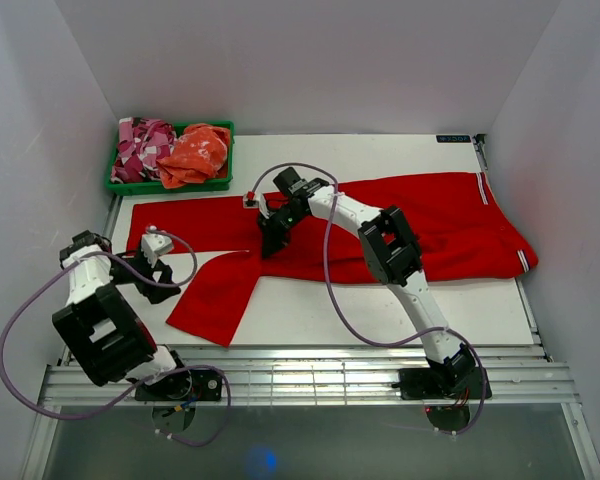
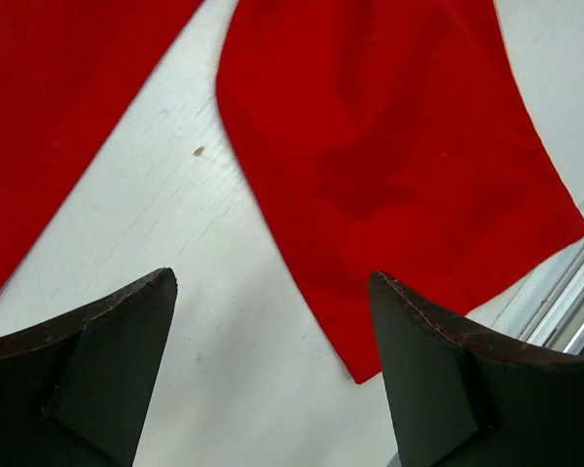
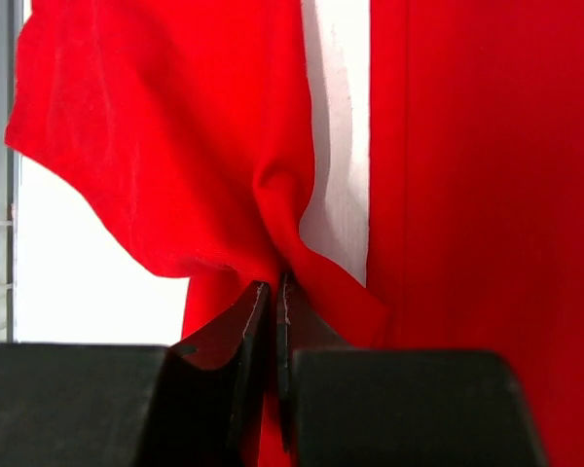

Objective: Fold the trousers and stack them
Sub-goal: Flatten the trousers out

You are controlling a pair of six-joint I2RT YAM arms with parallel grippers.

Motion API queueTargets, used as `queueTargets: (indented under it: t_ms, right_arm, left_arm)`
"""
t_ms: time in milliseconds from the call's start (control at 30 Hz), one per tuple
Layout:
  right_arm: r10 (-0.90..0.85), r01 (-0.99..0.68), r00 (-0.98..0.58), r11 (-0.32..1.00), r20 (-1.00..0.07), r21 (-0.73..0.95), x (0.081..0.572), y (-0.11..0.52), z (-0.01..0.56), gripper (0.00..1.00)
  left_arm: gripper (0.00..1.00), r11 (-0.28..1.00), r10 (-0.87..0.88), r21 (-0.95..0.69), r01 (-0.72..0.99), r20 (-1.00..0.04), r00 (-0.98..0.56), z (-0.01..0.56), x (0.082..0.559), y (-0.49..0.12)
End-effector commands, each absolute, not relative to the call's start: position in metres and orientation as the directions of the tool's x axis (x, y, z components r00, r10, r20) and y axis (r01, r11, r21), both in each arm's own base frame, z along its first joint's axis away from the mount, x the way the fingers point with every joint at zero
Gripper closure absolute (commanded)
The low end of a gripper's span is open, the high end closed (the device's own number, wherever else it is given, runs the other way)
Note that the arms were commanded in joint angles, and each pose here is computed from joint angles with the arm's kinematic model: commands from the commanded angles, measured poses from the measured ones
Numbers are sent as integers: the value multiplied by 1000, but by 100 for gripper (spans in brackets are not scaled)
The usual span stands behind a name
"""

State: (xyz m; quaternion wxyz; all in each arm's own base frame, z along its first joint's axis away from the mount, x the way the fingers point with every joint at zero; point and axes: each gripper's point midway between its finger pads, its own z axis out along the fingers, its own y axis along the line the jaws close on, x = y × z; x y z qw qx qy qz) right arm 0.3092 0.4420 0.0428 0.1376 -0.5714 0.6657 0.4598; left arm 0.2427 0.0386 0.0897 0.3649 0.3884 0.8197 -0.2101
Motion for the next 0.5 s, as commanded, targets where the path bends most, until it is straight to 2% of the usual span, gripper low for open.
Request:
queueTargets:
  t_ms: [0, 100, 167, 233, 267, 333, 367, 400, 433, 467]
  right_arm:
    - [-619, -907, -305, -42, -723, 419, 323, 456, 45, 92]
    - [-629, -908, -327, 2, -705, 419, 329, 455, 35, 92]
    - [-637, -910, -335, 29, -694, 413, 331, 454, 33, 91]
    - [-633, -913, -345, 54, -693, 405, 335, 452, 40, 76]
    - [-626, -914, -346, 58, -699, 401, 336, 452, 48, 63]
    - [-592, -921, -350, 75, -726, 383, 342, 450, 78, 44]
    - [-579, -924, -349, 81, -737, 374, 345, 448, 91, 36]
    - [-571, -924, -353, 91, -741, 370, 345, 445, 100, 23]
    - [-545, -933, -344, 105, -765, 344, 351, 438, 125, 17]
    - [-539, -932, -350, 117, -766, 343, 352, 432, 135, 7]
  left_arm:
    - [10, 484, 575, 39, 874, -767, -284, 102, 225, 14]
    - [10, 343, 671, 72, 936, -717, -191, 92, 203, -11]
    - [12, 233, 733, 38, 972, -664, -150, 73, 179, -29]
    - [12, 180, 767, 28, 983, -629, -123, 61, 174, -42]
    - [12, 171, 799, 33, 985, -589, -119, 49, 173, -38]
    - [9, 157, 825, 19, 987, -552, -121, 36, 172, -43]
    - [5, 184, 829, -6, 983, -537, -158, 29, 171, -42]
    - [2, 190, 845, 11, 982, -512, -158, 21, 176, -39]
    - [2, 193, 849, 5, 981, -501, -164, 17, 177, -39]
    - [2, 215, 850, -10, 977, -491, -192, 9, 181, -39]
